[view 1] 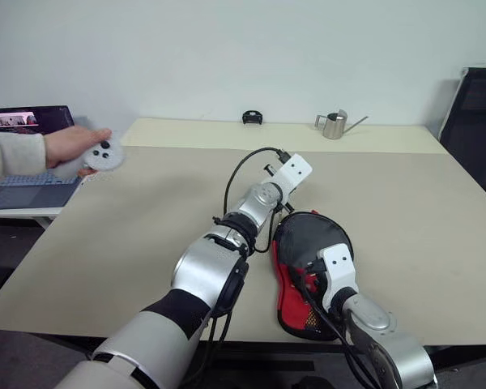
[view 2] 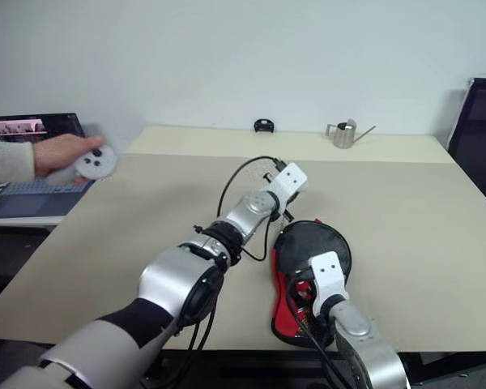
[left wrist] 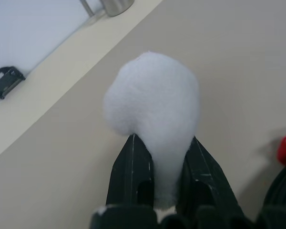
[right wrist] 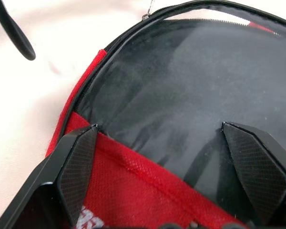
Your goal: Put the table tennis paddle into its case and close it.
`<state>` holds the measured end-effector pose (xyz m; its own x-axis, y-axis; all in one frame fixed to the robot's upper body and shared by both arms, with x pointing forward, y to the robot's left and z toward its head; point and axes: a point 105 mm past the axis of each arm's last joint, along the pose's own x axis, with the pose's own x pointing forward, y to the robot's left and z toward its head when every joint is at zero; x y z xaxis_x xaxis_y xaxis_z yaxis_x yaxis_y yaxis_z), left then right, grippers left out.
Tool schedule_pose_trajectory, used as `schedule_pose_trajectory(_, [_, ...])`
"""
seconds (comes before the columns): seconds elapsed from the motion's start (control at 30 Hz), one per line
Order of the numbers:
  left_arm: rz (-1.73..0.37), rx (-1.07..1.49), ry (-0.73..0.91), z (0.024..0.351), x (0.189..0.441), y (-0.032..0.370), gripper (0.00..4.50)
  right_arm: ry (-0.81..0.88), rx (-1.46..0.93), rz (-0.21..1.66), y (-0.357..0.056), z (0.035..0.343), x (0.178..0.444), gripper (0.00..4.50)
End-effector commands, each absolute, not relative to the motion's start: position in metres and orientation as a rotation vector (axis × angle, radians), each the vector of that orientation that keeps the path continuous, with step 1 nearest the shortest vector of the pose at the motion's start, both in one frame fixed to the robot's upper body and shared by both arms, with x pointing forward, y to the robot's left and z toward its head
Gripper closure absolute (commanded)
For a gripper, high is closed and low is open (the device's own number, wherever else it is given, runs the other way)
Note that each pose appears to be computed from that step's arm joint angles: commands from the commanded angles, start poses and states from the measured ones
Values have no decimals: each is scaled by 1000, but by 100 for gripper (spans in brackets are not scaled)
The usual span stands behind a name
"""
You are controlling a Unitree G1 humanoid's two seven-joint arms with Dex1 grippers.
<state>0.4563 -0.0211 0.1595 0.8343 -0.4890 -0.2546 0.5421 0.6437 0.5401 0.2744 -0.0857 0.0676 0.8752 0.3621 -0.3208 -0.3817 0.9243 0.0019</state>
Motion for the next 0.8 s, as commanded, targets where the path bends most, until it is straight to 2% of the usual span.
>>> schedule_pose_trajectory(0.03, [-636,727,-17,181,450,-48,425,596,-49,395,-83,11,243,0])
schedule_pose_trajectory(0.23, [-675,805,31,157,443,-52,425,596,-42,372,-84,12,240,0])
schedule_pose_trajectory(0.57, [-780,777,193,111,428,-52,425,596,-20,362,-76,15,236,0])
schedule_pose_trajectory(0.8, [-833,708,235,104,422,-55,184,586,-10,348,-77,16,243,0])
